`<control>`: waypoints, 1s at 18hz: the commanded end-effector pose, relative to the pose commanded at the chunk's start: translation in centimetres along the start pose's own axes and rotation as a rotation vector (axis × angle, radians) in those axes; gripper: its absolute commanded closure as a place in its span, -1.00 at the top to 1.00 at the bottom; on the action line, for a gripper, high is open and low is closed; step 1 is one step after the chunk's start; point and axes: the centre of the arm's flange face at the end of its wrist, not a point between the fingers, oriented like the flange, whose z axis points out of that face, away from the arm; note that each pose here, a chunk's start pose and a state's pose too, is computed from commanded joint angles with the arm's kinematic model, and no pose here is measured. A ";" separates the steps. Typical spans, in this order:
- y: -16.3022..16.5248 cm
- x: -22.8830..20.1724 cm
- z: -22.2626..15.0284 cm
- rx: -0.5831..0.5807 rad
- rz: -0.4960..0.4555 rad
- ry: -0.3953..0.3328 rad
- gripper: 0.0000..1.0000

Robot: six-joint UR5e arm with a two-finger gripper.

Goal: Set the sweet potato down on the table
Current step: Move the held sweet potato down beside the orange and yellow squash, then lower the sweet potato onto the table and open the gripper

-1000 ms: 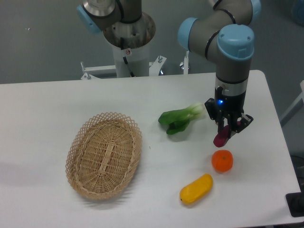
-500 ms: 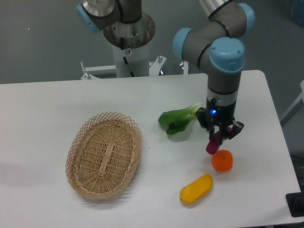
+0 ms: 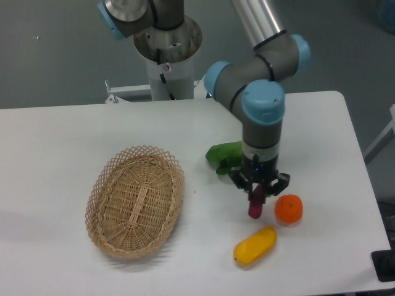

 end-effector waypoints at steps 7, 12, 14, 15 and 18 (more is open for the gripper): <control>-0.3 3.4 3.6 -0.116 0.068 -0.055 -0.53; -1.1 2.8 2.7 -0.096 0.116 -0.072 0.85; -1.8 2.3 1.2 -0.074 0.125 -0.094 1.00; -2.2 1.9 0.4 -0.061 0.123 -0.105 1.00; -3.8 0.5 -3.4 0.001 0.114 -0.148 1.00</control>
